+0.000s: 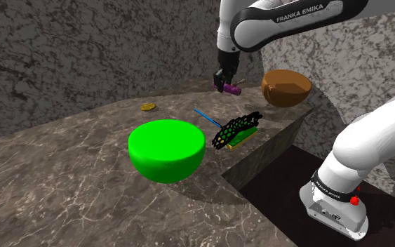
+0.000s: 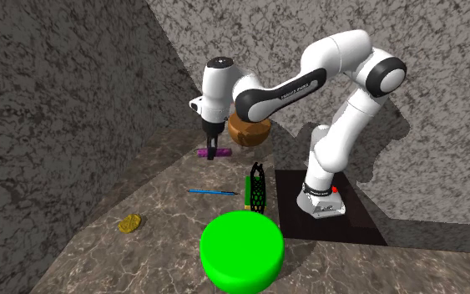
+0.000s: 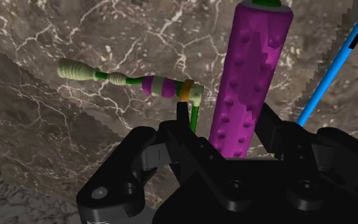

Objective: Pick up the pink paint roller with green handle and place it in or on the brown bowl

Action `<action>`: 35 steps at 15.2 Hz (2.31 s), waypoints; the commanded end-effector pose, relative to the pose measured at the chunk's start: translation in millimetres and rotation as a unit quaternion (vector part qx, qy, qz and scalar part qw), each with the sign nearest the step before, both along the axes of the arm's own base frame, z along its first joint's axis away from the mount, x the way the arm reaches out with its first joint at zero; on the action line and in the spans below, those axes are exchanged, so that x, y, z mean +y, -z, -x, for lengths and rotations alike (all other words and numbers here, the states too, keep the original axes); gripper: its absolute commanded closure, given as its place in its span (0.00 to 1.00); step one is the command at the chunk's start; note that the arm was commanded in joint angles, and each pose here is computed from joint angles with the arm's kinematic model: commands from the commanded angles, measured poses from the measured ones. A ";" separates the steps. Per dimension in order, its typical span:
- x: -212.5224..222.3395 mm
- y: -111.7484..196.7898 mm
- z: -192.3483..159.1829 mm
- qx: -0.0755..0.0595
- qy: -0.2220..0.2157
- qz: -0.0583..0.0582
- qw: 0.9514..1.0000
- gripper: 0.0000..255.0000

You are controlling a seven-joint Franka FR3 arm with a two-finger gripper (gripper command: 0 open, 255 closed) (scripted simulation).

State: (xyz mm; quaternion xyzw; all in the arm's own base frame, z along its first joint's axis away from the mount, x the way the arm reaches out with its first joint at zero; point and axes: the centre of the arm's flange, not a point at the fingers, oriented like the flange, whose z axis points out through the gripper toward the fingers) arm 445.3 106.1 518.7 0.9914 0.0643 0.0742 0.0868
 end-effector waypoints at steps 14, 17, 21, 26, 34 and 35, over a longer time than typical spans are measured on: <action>0.4 -79.4 0.5 0.000 0.000 0.000 1.000 1.00; 0.4 -95.2 0.5 0.000 0.000 0.000 1.000 1.00; 0.4 -116.3 0.5 0.000 0.000 0.000 1.000 1.00; -22.6 -132.6 13.4 0.000 0.000 0.000 1.000 1.00; -114.8 -135.2 64.9 0.000 0.000 0.000 1.000 1.00; -126.3 -135.5 71.3 0.000 0.000 0.000 1.000 1.00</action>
